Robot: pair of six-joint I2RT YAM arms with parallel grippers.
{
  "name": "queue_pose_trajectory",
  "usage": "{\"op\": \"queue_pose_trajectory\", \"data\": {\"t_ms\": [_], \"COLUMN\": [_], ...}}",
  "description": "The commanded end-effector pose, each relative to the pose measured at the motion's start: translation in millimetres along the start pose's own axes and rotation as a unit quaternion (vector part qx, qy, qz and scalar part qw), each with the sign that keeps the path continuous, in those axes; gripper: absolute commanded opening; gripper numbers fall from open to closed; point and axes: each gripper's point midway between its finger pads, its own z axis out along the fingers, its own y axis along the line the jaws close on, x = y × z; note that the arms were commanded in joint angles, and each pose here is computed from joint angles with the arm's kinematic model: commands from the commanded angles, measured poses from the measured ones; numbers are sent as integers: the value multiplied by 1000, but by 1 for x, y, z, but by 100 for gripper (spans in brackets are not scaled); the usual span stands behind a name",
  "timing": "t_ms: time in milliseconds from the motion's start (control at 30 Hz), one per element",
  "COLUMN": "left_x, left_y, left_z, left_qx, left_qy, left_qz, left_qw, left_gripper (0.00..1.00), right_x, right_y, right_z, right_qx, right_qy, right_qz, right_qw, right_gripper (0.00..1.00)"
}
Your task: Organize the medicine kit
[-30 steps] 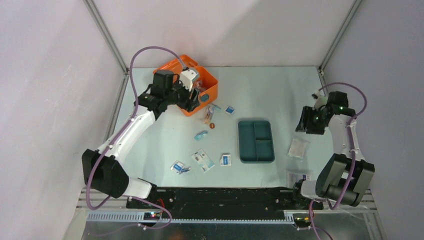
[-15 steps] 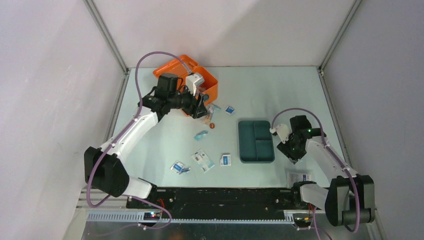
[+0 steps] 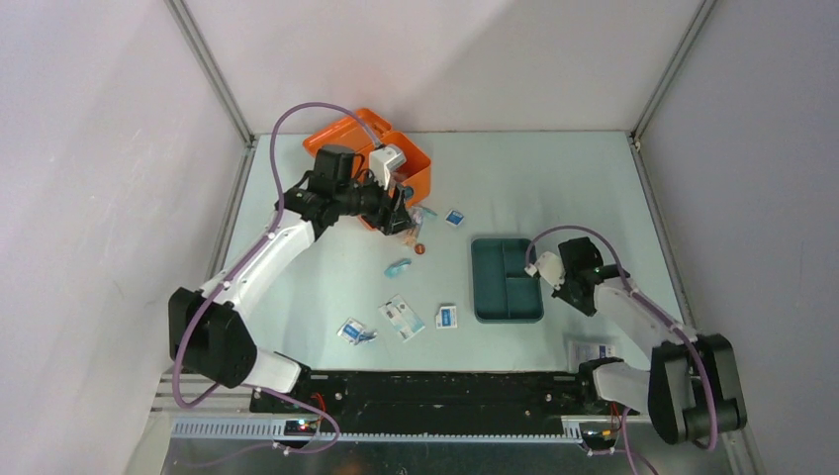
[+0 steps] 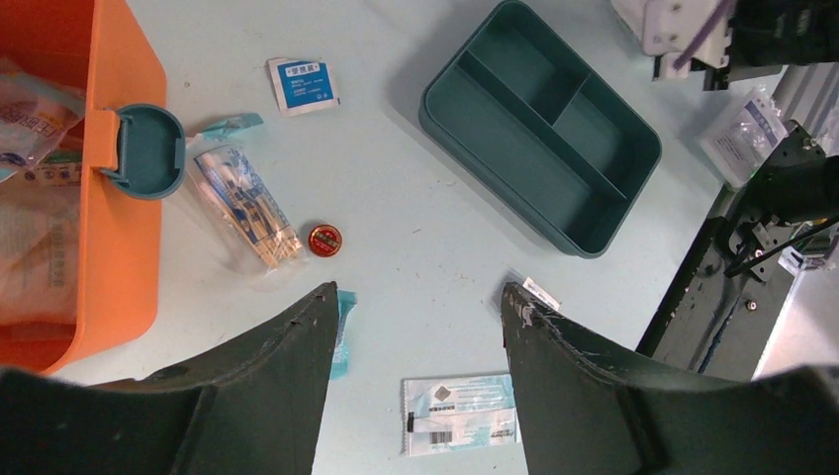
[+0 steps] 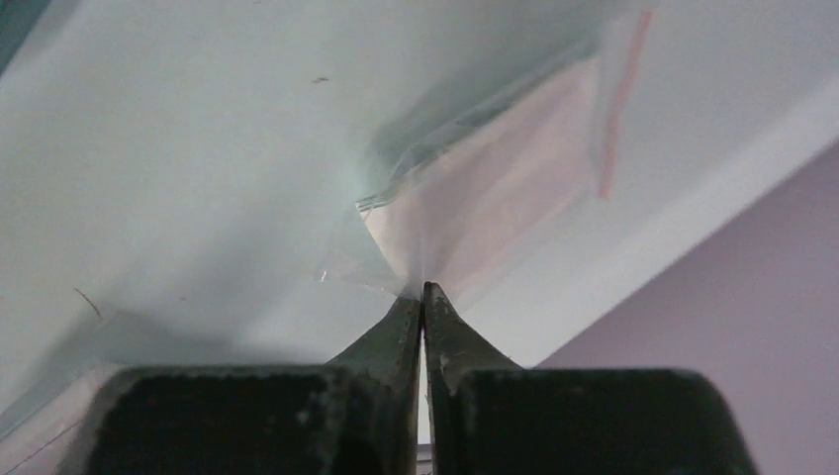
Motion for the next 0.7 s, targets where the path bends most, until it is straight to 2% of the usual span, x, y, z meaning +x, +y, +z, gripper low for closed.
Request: {"op": "queue_pose_trajectory", "data": {"t_ms": [0,100,133,233,267,300,400,467,567,667], "left_x": [-26,-33,-39,-56,-63,-67,-79,-85,-89,-77], "left_y": [-10,-16,-18,-41,-55,-61,-93,-109,-121,-130], "left_z": [0,7,7,8,7,7,9,12,20,33], "left_qx": [22,36,35,64,86,96,170,200,210,223], "left_qy": [-26,-28,-33,-53,-63,-69,-86,-96,-104,-87], "left_qz": [24,55,68,114,137,164,209,247,306,336], "left_qw": [999,997,997,990,985,979,959,943,923,911], "left_gripper": [67,66,66,66,66,68,72,72,72,71], "right_x": [-20,-49,-51,-92,-98,-114,-144,-166,-184,-200], "right_y": [-38,-50,-43,-31,-25,-18,-9,0,7,12], "right_z": [-36,-78,-84,-122,-128,-143,-172,-195,-215,-236], "right_qx": [87,79,50,-38,-61,-97,-165,-221,-275,-330], "right_qy": [-64,-158,-165,-275,-289,-328,-392,-437,-468,-494], "right_qz": [5,24,38,61,59,51,36,25,13,1], "right_qw": [994,984,984,959,953,938,904,872,840,805], "right_gripper": [0,0,0,0,0,0,0,0,0,0]}}
